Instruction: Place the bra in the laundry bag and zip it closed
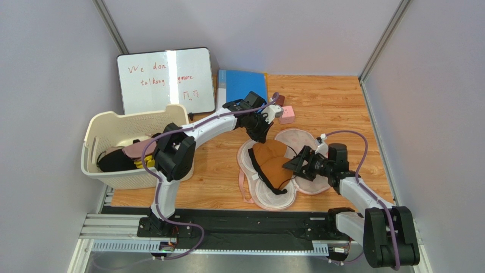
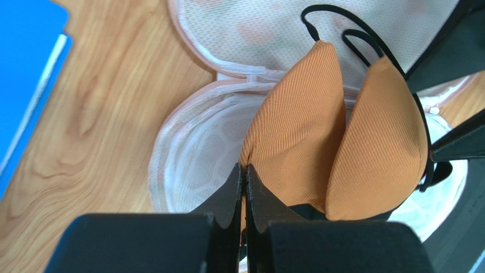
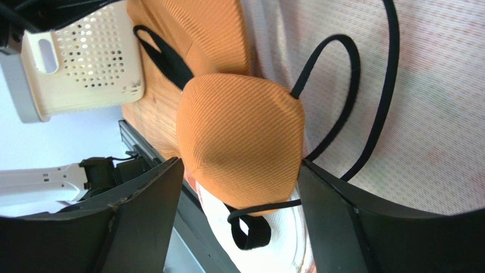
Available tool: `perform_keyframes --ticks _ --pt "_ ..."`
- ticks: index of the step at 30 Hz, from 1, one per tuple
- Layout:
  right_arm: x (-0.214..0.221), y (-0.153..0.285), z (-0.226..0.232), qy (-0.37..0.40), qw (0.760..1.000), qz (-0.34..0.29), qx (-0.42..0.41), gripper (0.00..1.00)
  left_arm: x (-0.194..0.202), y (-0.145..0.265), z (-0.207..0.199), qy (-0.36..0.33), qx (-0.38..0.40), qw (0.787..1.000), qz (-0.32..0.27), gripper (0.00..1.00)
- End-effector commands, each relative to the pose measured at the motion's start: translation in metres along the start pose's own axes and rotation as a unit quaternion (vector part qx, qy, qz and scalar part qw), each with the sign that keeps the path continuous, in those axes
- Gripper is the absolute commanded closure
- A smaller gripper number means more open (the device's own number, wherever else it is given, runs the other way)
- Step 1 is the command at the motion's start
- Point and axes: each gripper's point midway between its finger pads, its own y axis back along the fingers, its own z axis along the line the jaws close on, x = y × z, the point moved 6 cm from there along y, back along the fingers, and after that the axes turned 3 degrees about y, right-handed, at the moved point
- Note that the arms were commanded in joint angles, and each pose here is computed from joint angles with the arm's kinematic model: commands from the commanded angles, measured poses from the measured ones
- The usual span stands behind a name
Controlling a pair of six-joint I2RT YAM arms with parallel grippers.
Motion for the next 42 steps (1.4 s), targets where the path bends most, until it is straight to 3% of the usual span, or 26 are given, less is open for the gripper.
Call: perform_keyframes --ticks 1,6,8,10,12,18,31,36,42 --pt "-0.007 0.0 0.013 0.041 0.997 -0.017 -0.058 0.25 -0.01 0.016 -0.001 -0.004 -0.031 0.999 -0.016 1.0" --pt "-0.004 0.001 0.012 0.025 0.998 -0.018 -0.061 0.45 -0.009 0.016 0.0 0.002 -0.038 0.999 -0.01 1.0" --pt "-0.003 0.001 0.013 0.015 0.998 -0.016 -0.062 0.64 -0.01 0.017 0.001 0.005 -0.042 0.999 -0.013 1.0" --pt "-0.002 0.002 0.014 0.011 0.998 -0.016 -0.062 0.77 -0.01 0.019 0.0 0.006 -0.045 0.999 -0.014 1.0" --pt "-0.001 0.003 0.015 0.0 0.998 -0.009 -0.06 0.99 -0.01 0.02 0.001 0.008 -0.05 0.999 -0.015 1.0" --pt "0.017 0.019 0.021 -0.077 0.996 0.03 -0.026 1.0 -0.008 0.026 0.007 0.006 -0.083 0.997 -0.004 1.0" --pt "0.046 0.04 0.016 -0.165 0.982 0.069 0.061 1.0 -0.013 0.024 0.009 -0.008 -0.08 0.997 0.014 1.0" --pt "0.047 0.046 0.019 -0.186 0.977 0.071 0.081 1.0 -0.012 0.015 0.012 -0.006 -0.078 0.997 0.017 1.0" --pt "0.039 0.028 -0.011 -0.146 0.979 0.055 0.133 1.0 -0.005 0.001 0.015 -0.002 -0.074 0.997 0.03 1.0"
